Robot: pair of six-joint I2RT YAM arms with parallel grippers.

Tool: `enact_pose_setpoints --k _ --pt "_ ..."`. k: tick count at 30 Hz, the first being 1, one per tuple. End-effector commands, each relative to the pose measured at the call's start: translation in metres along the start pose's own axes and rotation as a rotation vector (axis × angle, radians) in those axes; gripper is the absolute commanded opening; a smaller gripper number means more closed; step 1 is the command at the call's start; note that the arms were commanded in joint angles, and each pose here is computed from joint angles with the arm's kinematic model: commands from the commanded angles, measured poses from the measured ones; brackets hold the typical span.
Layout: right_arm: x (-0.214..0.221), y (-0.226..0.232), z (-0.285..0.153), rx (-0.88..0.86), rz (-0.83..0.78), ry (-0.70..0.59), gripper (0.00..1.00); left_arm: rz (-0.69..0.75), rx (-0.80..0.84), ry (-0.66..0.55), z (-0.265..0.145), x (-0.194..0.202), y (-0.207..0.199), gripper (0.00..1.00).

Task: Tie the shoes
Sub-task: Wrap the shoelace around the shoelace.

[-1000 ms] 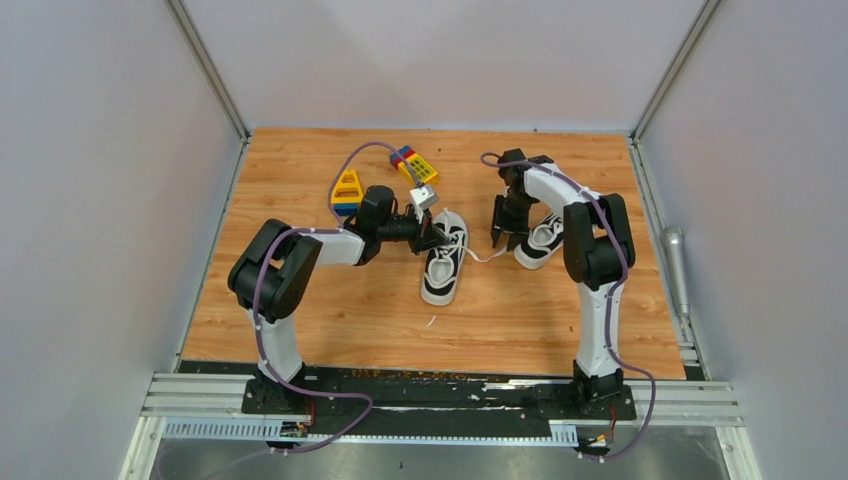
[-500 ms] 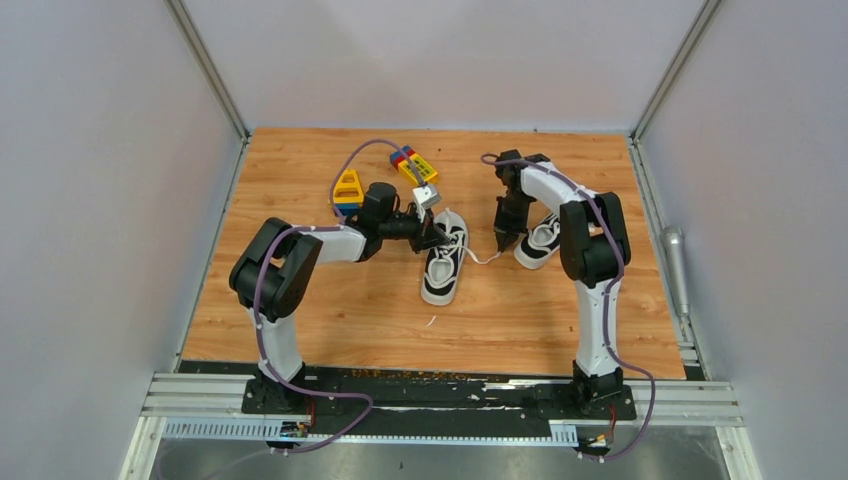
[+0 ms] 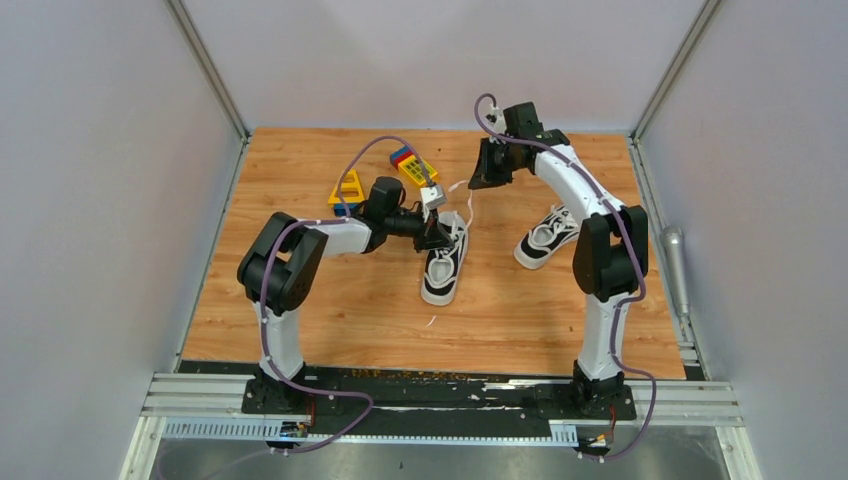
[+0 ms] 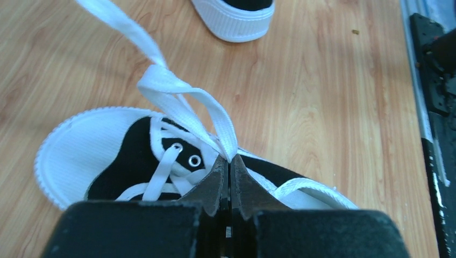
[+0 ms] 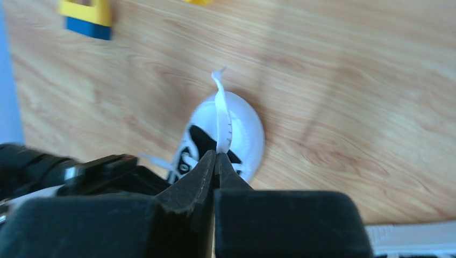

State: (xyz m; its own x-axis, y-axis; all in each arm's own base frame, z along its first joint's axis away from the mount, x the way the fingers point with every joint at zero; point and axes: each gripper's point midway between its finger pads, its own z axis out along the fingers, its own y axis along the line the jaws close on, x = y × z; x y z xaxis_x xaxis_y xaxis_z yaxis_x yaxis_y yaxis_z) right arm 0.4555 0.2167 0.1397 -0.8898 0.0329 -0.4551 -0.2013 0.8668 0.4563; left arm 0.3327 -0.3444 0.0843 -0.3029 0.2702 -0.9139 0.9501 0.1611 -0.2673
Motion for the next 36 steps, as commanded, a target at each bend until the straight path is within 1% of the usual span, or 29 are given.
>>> enact_pose_setpoints --k 1,5,7,8,9,15,18,22,27,36 --pt "-0.022 0.051 -0.02 -0.25 -0.141 -0.113 0.0 0.02 0.157 -0.03 0.005 -0.011 -0.02 0.0" --pt "-0.02 0.067 -0.031 -0.34 -0.18 -0.172 0.0 -0.011 0.207 -0.055 0.007 -0.016 -0.026 0.0" --pt "-0.018 0.075 -0.041 -0.386 -0.222 -0.216 0.0 -0.084 0.228 -0.073 0.006 -0.019 -0.029 0.0" --pt "-0.017 0.078 -0.046 -0.4 -0.24 -0.238 0.0 -0.077 0.235 -0.095 0.005 -0.023 -0.028 0.0" --pt "-0.015 0.08 -0.047 -0.415 -0.255 -0.247 0.0 -0.101 0.257 -0.104 0.004 -0.023 -0.031 0.0" --pt "-0.009 0.079 -0.032 -0.427 -0.222 -0.225 0.0 -0.147 0.306 -0.125 0.003 -0.025 -0.036 0.0" --pt "-0.011 0.085 -0.026 -0.442 -0.181 -0.234 0.0 -0.205 0.307 -0.128 0.005 -0.024 -0.034 0.0" --pt "-0.004 0.092 -0.02 -0.464 -0.153 -0.21 0.0 -0.211 0.312 -0.15 0.005 -0.028 -0.033 0.0" --pt "0.01 0.105 -0.03 -0.551 -0.16 -0.161 0.0 -0.287 0.219 -0.144 0.007 -0.023 -0.016 0.0" --pt "0.046 0.101 -0.04 -0.598 -0.187 -0.081 0.0 -0.357 0.124 -0.149 -0.003 -0.015 0.002 0.0"
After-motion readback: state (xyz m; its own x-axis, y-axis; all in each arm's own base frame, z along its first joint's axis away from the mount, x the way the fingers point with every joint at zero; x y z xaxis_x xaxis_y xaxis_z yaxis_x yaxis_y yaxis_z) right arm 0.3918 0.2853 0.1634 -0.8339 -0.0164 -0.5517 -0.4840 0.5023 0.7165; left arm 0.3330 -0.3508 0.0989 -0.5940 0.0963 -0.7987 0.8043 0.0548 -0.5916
